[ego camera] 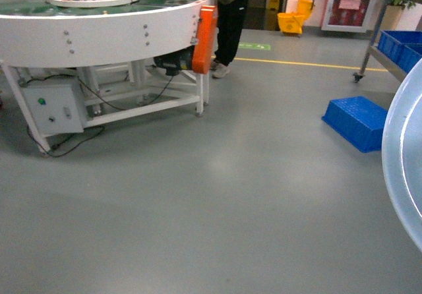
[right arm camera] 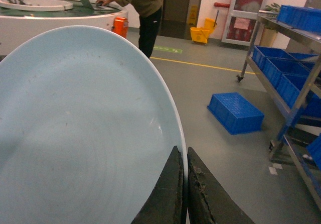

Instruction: Place blue tray on left shelf second layer neatly

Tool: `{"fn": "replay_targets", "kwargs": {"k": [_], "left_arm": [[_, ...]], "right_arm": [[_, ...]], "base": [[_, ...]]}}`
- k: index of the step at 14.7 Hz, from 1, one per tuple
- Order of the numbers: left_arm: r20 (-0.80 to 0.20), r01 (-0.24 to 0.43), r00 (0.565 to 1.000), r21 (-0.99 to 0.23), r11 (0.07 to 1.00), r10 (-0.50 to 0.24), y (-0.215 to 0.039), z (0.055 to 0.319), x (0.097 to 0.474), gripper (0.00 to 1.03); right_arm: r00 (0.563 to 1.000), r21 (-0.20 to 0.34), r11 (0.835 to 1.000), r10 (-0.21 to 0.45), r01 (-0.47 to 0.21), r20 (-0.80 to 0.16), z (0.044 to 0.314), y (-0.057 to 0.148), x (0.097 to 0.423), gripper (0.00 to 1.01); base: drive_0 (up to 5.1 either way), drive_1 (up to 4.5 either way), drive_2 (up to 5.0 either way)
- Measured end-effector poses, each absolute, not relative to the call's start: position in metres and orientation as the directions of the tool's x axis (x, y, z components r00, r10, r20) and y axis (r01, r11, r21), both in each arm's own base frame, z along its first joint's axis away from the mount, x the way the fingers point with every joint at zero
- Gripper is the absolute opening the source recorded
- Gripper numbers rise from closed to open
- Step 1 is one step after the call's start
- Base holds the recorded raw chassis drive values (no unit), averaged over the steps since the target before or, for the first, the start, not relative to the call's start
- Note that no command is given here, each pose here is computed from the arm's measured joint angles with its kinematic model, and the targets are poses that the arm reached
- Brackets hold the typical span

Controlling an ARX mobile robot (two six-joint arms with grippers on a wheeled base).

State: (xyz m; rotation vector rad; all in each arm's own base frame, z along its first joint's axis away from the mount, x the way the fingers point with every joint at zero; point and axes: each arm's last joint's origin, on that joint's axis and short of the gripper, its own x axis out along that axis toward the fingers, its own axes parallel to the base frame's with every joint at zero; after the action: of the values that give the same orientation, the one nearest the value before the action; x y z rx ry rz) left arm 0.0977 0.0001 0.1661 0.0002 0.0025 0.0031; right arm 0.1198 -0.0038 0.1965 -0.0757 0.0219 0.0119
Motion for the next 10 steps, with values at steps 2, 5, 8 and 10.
{"fn": "replay_targets", "kwargs": {"k": [2,5,8,10], "left_arm": [[-0.007,0.000,1.000,0.000,1.000,0.000,0.0000,0.1657,0.0977,0.98],[-0.004,0.000,1.000,0.000,1.000,0.000,0.0000,0.1660,0.0977,0.98],[-0.004,-0.001,1.000,0.000,1.000,0.001,0.0000,0.1659,0.0977,0.98],[-0.003,-0.002,1.000,0.000,1.000,0.002,0.0001,0.1661,0.0977,0.98]], "right_arm": [[1.000,-0.076,0.997,0.011,-0.013,-0.022,0.1965,-0.0038,0.1198,0.02],[1.000,-0.075,0.997,0.011,-0.013,-0.023,0.1964,-0.0038,0.1198,0.02],[1.000,-0.076,0.997,0.011,-0.012,-0.022,0.1965,-0.0038,0.1199,0.02],[1.000,-0.076,0.997,0.011,-0.012,-0.022,0.1966,-0.0038,0.1198,0.02]], "base": [[2.2,-0.89,-6.3],[2.2,-0.89,-6.3],[2.1,-0.64,-6.4],[1.8,-0.14,-6.5]]}}
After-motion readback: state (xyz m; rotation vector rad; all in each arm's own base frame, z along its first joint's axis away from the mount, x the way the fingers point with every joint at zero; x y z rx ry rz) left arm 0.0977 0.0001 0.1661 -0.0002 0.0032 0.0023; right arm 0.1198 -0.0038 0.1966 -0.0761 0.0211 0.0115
